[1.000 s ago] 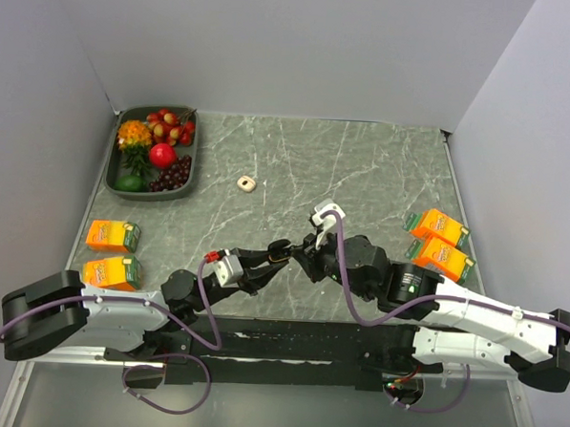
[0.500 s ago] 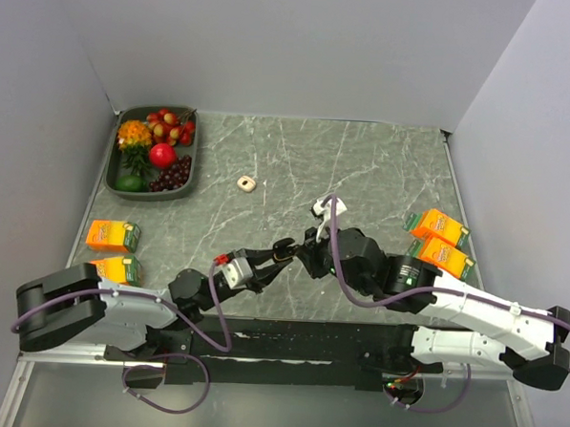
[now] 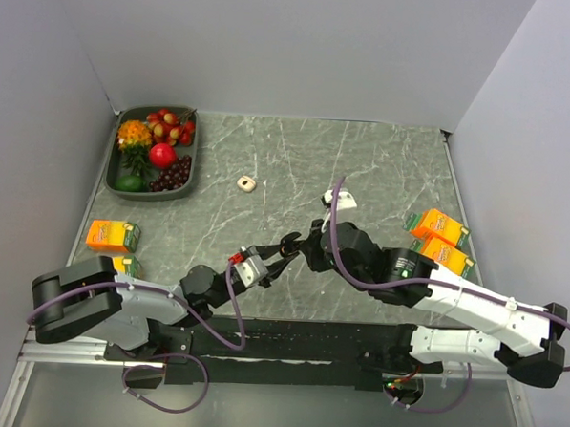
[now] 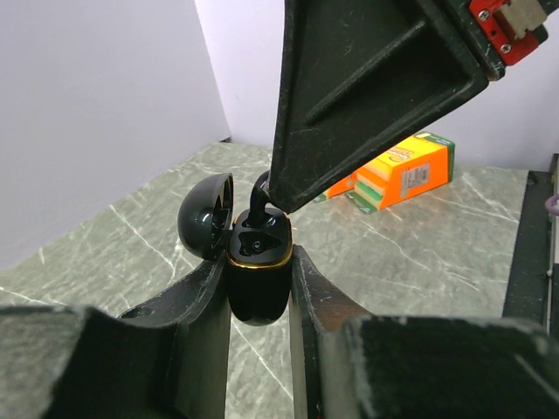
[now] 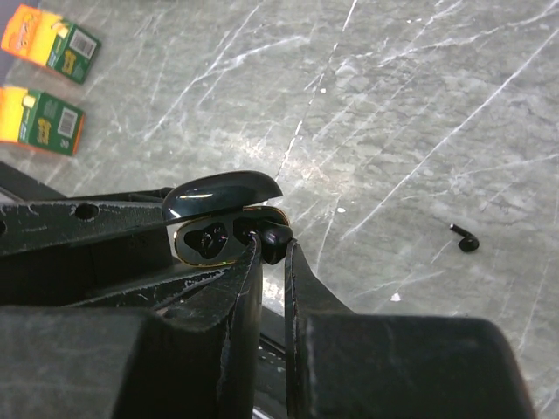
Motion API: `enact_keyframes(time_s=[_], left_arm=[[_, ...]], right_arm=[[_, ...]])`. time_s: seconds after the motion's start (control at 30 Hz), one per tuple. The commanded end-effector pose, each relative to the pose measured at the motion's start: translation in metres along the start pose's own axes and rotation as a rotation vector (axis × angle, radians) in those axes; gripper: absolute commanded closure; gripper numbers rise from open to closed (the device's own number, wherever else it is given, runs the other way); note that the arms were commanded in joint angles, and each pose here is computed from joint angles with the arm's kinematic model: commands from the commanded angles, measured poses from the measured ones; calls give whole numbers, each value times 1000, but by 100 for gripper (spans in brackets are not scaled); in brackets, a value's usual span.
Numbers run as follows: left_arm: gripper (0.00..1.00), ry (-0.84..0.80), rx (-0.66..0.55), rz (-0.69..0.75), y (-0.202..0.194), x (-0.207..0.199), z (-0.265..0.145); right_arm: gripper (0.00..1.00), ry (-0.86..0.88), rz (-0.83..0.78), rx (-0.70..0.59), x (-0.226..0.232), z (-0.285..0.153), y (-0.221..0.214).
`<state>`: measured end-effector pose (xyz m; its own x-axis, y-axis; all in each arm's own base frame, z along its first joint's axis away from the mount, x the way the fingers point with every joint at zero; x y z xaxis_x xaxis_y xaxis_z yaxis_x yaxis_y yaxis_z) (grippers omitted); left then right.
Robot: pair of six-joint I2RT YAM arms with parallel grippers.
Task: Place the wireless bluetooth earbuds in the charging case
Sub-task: Adjust the earbud with the charging case.
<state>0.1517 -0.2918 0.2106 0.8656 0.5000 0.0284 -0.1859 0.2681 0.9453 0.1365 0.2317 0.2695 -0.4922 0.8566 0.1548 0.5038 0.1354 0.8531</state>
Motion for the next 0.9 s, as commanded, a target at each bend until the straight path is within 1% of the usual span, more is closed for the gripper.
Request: enact_keyframes(time_s=[0.0, 0.07, 0.1, 0.17, 0.2, 0.27, 0.37, 0.47, 0.6, 0.7, 0.73, 0.8, 0.83, 0.87], left_arm=[[99, -34, -496, -26, 103, -7, 10], [99, -42, -503, -20, 105, -7, 10], [99, -42, -505, -22, 105, -7, 10], [99, -44, -505, -26, 106, -8, 9], [99, -44, -509, -26, 107, -8, 8], [99, -44, -509, -29, 107, -8, 8], [99, -41, -509, -32, 107, -7, 6], [99, -38, -508, -40, 107, -6, 4], [99, -35, -505, -51, 106, -6, 2], [99, -35, -511, -59, 108, -6, 1], [99, -34, -516, -63, 110, -5, -1], [99, -40, -523, -75, 112, -6, -2], [99, -45, -532, -80, 115, -6, -6], [99, -45, -539, -88, 118, -6, -8]], right_arm=[[100, 355, 230, -108, 68, -24, 54], [100, 382, 205, -104, 72, -26, 56], [87, 386, 200, -104, 72, -27, 57], [77, 393, 191, -118, 71, -29, 57], [68, 392, 186, -125, 70, -29, 58], [58, 380, 185, -132, 66, -31, 58], [50, 368, 178, -140, 63, -35, 59], [44, 359, 171, -157, 57, -39, 61], [42, 342, 170, -173, 49, -47, 61], [42, 304, 154, -182, 39, -50, 58], [43, 265, 144, -191, 33, -48, 55], [56, 220, 133, -216, 20, -52, 53], [66, 170, 110, -226, 11, -48, 47], [92, 152, 97, -238, 6, -48, 44]])
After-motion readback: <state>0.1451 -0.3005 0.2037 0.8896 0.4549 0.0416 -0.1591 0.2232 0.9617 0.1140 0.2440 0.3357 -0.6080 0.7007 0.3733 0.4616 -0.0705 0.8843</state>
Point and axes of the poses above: each gripper's point midway between its finger pads, its own z axis out along the fingers, its own x axis along the line the jaws close on, y = z × x, the point moved 5 cm from there along -z, back along the fingers, and after that the axes turned 9 degrees about -z, right-handed, at the moved point
